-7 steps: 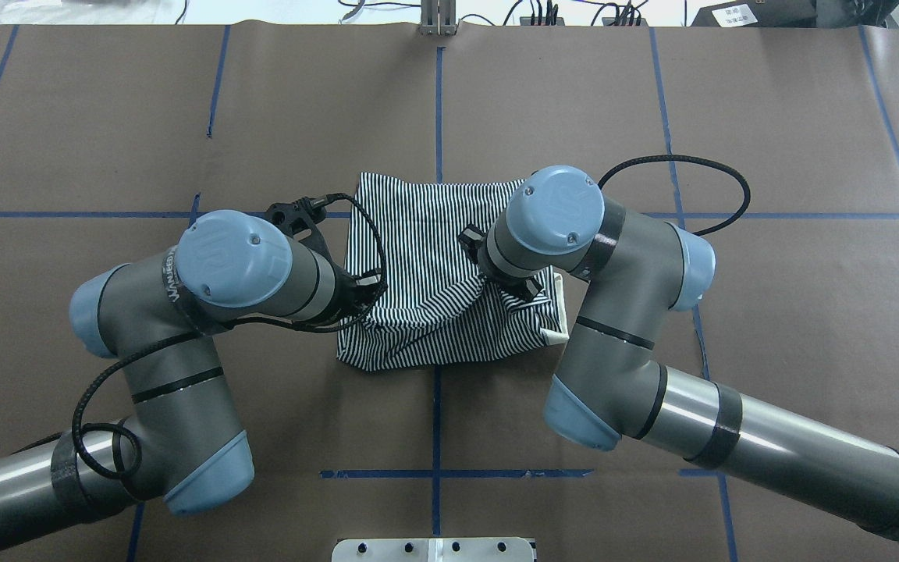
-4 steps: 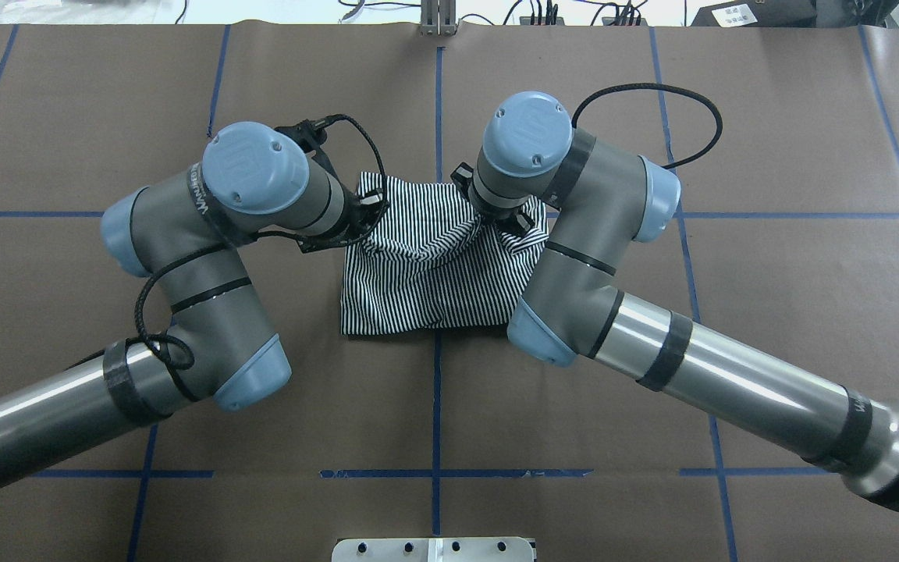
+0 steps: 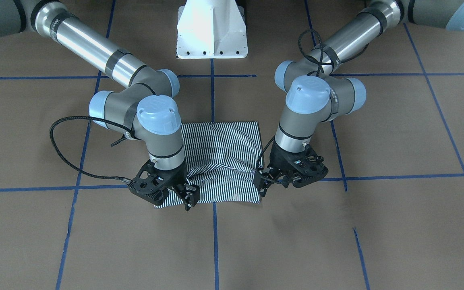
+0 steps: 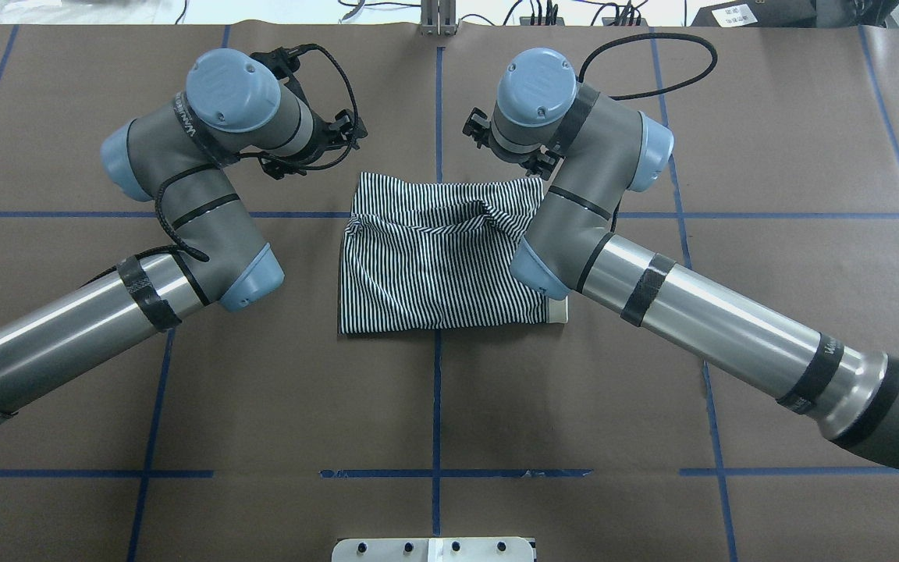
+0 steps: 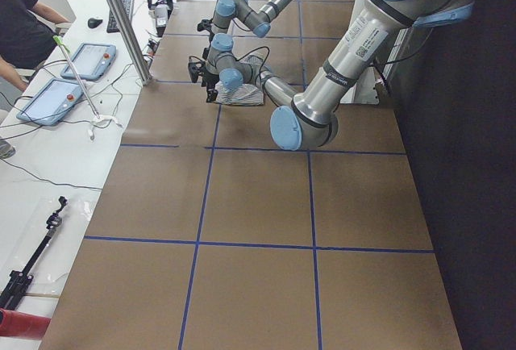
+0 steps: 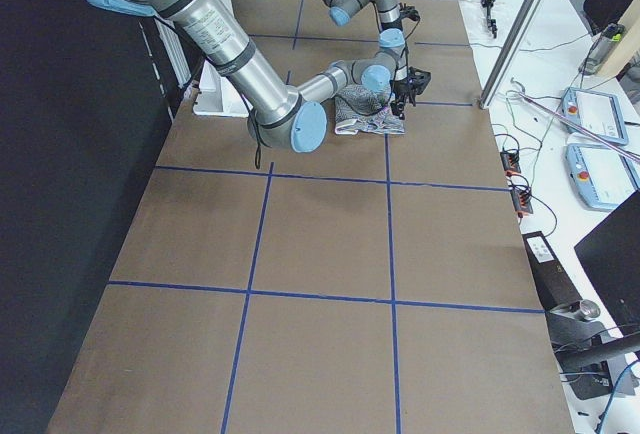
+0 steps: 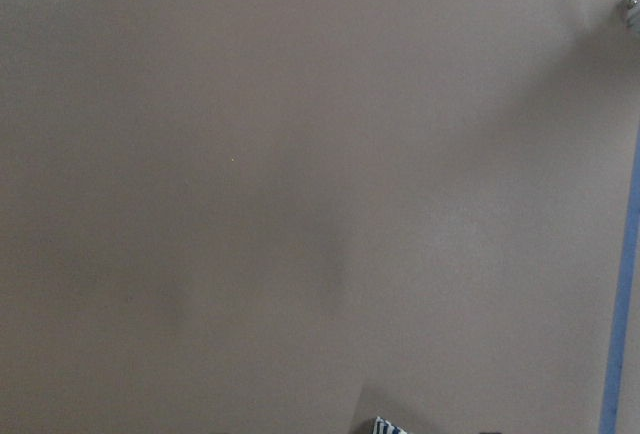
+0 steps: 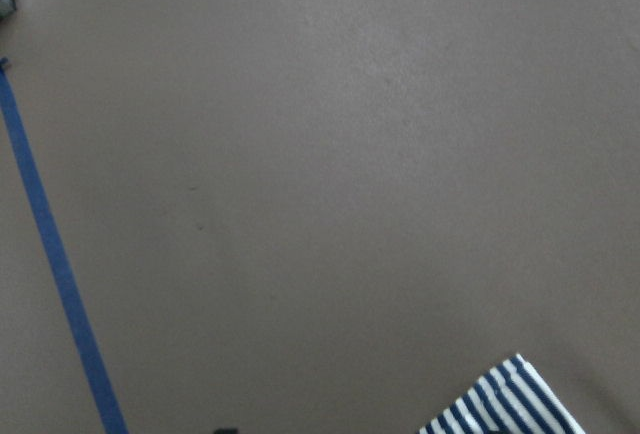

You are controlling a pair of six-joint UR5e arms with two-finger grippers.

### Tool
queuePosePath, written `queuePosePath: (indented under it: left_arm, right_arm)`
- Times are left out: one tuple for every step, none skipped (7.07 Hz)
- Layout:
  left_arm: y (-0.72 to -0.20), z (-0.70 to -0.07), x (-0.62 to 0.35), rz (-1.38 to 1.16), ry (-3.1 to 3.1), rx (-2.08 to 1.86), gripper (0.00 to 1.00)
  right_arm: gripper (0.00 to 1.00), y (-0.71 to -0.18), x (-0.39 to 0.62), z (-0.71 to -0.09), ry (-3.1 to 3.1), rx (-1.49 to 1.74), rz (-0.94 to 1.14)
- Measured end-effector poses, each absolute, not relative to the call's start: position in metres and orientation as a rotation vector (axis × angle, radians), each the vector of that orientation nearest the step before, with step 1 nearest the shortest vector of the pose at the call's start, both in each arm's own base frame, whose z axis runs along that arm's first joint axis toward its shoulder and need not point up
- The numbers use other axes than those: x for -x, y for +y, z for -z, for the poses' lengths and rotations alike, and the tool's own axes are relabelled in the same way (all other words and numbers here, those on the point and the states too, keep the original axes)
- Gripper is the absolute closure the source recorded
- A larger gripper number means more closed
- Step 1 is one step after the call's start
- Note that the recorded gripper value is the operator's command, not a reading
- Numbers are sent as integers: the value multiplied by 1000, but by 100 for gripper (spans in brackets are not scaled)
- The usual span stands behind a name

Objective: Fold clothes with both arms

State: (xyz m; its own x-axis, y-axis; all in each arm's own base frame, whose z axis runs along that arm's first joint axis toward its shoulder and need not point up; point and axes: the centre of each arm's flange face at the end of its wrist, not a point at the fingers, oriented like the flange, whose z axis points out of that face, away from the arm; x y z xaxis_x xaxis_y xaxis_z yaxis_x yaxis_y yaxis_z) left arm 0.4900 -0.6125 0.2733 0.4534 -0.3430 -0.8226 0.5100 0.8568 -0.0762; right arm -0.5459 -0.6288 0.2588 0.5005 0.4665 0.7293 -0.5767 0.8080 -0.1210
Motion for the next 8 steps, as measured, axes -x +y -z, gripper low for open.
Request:
queuePosePath:
  left_arm:
    - [-618,-273,-483,527,972,-189,0]
    - [-624,-271,-468,502,989,-169,0]
    - [-629,-271,-444,465,1008,-155,0]
    - [-633,-279,-414,437,1014,-161,0]
    - [-640,-293,-385,406,1009,-173,0]
    - [-645,-307,-362,383,1000,-182,0]
    - [-648,-316,-350,371,992,-188,0]
    - [-649,-319,-346,367,990,-190,0]
  right_arm:
    - [0,-635,540,-255,-836,-159,-588]
    - [0,-636,535,-251,-827,-167,-514]
    - [0,-632,530,-242,-796,-177,-427]
    - [0,-618,527,-225,-750,-186,-331]
    - [0,-594,535,-212,-704,-194,-242]
    - [0,-566,559,-212,-644,-223,-157]
    - [0,-544,583,-223,-571,-269,-65]
    - [0,-535,597,-235,-512,-296,7]
